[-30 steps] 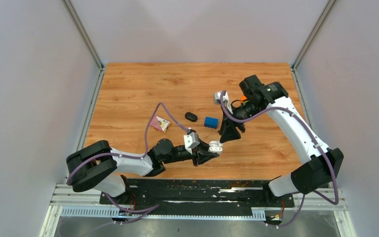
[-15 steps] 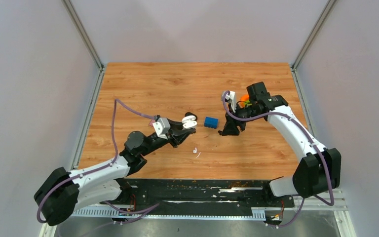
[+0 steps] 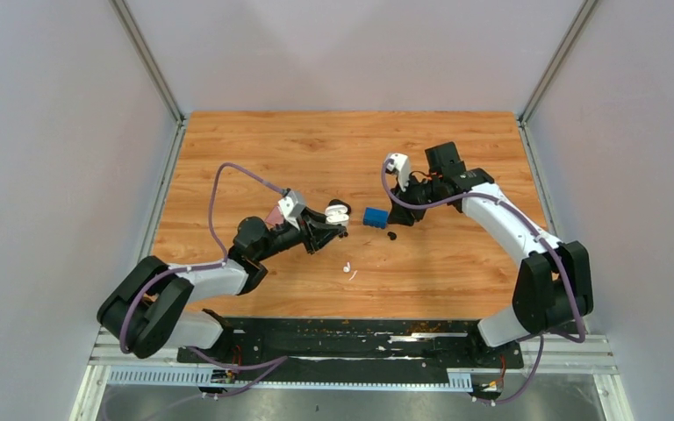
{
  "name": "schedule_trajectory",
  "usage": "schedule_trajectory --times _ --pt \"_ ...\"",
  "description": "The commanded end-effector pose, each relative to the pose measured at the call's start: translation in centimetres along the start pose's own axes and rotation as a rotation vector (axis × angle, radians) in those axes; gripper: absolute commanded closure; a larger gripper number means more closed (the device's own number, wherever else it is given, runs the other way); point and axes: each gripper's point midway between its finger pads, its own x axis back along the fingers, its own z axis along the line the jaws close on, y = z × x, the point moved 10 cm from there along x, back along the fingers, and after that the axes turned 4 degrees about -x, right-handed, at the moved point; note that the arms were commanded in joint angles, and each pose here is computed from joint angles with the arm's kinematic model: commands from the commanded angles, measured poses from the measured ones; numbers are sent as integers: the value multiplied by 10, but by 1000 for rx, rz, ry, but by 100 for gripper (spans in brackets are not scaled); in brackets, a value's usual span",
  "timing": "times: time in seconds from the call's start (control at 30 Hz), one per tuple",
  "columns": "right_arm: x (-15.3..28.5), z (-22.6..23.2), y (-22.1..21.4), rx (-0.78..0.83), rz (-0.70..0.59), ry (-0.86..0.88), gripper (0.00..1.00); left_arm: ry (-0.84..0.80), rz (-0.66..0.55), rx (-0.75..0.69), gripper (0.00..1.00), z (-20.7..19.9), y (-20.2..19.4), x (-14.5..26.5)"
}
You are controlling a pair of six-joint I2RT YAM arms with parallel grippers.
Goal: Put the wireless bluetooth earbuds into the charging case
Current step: Pick up the earbud from the center of the board.
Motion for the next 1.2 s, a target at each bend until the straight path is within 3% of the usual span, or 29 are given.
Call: schedule_trajectory --times 0.0,0.33,0.67,0.87,1.03,1.17 --pt "-21 1 0 86 17 8 66 -64 -199 29 100 7 36 1" --pt "-98 22 1 75 195 150 71 -11 -169 -60 100 10 47 15" --pt "-119 8 23 89 165 140 70 100 -225 -107 100 1 65 36" --pt "-147 -2 43 -73 204 117 70 96 -219 -57 100 -7 60 47" --pt "-150 -3 52 -256 228 2 62 112 -204 -91 100 -7 62 49" --pt "-155 -6 52 -375 220 -92 62 106 -215 -87 100 -8 63 49"
